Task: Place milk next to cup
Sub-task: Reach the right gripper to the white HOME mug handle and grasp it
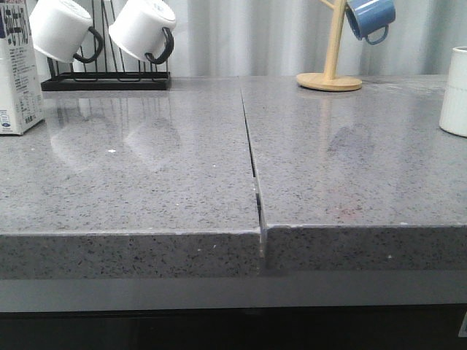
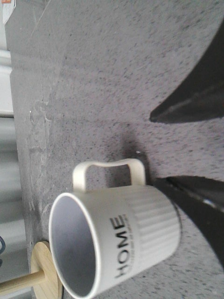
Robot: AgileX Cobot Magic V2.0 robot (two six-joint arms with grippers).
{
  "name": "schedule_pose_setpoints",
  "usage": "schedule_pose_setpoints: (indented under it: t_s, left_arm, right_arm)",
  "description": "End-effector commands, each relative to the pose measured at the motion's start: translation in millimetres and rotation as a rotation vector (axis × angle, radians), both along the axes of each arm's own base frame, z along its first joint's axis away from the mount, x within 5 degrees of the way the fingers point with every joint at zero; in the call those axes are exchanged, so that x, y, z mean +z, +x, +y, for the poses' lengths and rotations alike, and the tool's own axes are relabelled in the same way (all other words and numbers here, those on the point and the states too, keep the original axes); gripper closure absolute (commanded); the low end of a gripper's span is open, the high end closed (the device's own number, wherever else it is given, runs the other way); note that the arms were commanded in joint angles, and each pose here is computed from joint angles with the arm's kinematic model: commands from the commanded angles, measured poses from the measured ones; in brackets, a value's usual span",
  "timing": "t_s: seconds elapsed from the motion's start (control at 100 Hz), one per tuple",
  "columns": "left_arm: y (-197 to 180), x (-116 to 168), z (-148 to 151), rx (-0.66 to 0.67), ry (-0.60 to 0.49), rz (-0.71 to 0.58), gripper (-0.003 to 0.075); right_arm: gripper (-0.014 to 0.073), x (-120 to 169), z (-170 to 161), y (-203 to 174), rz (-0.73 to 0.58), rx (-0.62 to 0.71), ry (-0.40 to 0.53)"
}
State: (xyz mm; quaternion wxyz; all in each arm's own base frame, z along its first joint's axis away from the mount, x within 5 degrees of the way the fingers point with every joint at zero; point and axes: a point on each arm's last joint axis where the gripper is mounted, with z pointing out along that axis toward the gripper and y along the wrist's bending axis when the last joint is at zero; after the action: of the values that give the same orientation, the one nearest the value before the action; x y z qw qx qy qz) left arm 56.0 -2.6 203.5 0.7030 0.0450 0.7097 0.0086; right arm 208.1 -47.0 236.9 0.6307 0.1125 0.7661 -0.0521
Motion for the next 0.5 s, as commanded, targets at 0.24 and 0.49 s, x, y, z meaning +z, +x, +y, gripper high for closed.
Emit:
schedule_pose_setpoints:
  t_s: [0.24, 0.49]
  left_arm:
    - [-0.8, -4.6, -0.4, -0.005, -0.019, -0.074, 0.0741]
    - [-0.8, -4.6, -0.4, -0.005, -0.019, -0.074, 0.0741]
  right_arm:
    - [0.0298, 9.6, -11.4, 44.4, -0.089, -0.001, -0.038]
    - [0.0298, 2.2, -15.8, 69.8, -0.072, 0.015, -0.049]
